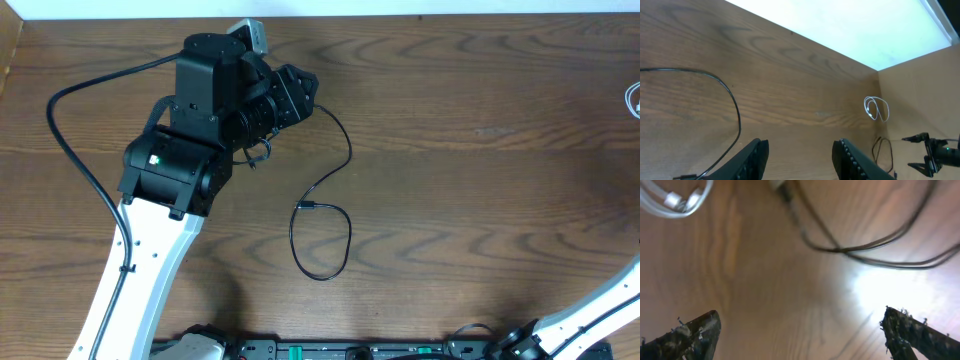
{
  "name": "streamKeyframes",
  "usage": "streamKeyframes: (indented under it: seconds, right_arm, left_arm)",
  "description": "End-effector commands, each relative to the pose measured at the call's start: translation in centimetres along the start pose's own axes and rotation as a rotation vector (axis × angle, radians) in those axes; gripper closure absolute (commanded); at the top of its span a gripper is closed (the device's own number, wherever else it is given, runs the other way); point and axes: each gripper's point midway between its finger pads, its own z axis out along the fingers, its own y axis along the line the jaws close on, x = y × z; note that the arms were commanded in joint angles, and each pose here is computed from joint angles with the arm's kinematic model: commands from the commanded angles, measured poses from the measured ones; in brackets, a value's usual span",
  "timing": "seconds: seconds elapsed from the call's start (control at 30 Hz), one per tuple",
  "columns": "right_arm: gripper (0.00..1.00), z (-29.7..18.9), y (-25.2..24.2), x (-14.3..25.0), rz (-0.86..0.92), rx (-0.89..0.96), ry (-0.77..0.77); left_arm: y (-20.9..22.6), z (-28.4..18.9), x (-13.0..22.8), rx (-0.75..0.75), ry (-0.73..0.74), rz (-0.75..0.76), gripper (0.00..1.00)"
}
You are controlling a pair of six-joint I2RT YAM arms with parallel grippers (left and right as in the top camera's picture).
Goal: Untangle cables
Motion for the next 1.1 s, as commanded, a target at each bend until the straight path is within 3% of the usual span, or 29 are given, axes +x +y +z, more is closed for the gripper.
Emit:
streamKeyframes:
  seconds: [0.0,0.3,0.5,0.57,0.7,1.07]
  right_arm:
    - [0.01,-1.4,3.2,1.4,-0.105,-0.179,0.049]
    - [0.01,-7.5,13.6,9.9,-0.608,-0.643,0.139]
    - [0.01,-7.3,17.3,16.2,-0.802,-0.607,0.208]
    - [0.01,-7.0,18.4,17.8,-0.860,-0.572,0.203]
    - [0.01,-6.6,19.9,20.4,-0.953,-0.515,0.194]
    - [0.01,-6.5,19.9,23.4,-1.012,-0.468,0.252]
  left_arm:
    - [0.2,-0.1,-0.2,-0.011,-0.011,0.013,0.53]
    - [0.9,0.0,0.9,-0.039,0.035,0.140,0.54]
    - [4.1,1.1,4.3,-0.133,0.190,0.210,0.54]
    - [5.2,2.1,5.5,-0.153,0.259,0.278,0.46]
    - [7.6,5.0,8.9,-0.175,0.449,0.469,0.40]
    - [13.5,13.2,15.6,-0.205,0.778,0.598,0.39]
